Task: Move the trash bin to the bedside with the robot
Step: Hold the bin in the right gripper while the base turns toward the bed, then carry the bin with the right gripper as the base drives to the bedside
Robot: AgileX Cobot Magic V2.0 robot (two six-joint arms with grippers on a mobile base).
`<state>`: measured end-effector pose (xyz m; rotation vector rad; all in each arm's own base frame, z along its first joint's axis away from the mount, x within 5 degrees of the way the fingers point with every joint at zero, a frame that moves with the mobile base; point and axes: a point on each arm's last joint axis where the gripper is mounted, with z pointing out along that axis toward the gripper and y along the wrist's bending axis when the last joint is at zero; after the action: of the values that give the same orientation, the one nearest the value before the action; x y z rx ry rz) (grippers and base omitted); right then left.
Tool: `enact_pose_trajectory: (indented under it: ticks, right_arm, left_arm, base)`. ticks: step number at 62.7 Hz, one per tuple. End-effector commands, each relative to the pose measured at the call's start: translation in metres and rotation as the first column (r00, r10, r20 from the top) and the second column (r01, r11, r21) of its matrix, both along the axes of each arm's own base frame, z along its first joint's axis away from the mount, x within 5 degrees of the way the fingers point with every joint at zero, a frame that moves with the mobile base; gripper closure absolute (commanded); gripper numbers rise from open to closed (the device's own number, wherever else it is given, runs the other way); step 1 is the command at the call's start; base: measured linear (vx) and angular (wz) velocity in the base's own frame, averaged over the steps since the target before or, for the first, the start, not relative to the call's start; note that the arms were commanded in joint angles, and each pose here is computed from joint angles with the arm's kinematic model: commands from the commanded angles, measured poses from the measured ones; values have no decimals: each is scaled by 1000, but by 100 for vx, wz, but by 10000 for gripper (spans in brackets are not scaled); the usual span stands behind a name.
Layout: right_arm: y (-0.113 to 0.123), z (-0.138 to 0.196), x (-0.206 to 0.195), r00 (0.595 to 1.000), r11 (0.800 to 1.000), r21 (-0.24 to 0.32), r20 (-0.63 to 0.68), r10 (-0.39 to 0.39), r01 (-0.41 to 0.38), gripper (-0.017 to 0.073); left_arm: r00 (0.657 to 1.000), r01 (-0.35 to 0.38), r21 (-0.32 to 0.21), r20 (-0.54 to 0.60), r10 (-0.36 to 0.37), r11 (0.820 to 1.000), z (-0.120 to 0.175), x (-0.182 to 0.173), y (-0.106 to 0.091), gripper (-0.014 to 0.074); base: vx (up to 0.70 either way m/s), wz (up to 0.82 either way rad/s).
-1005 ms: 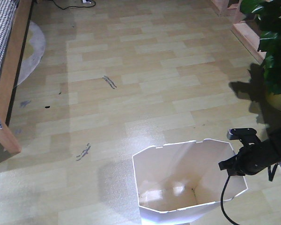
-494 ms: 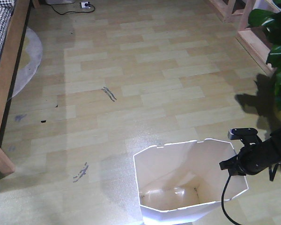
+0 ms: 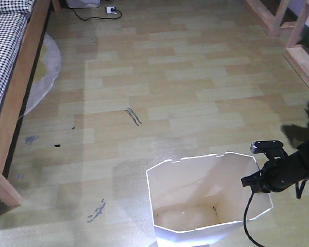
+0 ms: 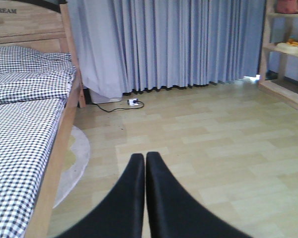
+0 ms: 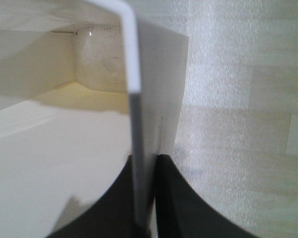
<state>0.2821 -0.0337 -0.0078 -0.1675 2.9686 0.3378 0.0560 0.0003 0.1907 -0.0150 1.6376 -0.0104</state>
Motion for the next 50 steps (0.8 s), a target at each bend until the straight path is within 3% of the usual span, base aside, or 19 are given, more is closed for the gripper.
enact_pose_trajectory:
  ticks: [1,50]
  right_arm:
    - [9,24,10,998,992,123,56,-8,1,564]
    - [9,24,10,998,992,124,55,-8,1,564]
  left_arm:
    - [995,1,-9,101,0,1000,15,-1,0,600]
    - [995,1,-9,101,0,1000,15,-1,0,600]
  base:
    - [30,18]
    - [31,14]
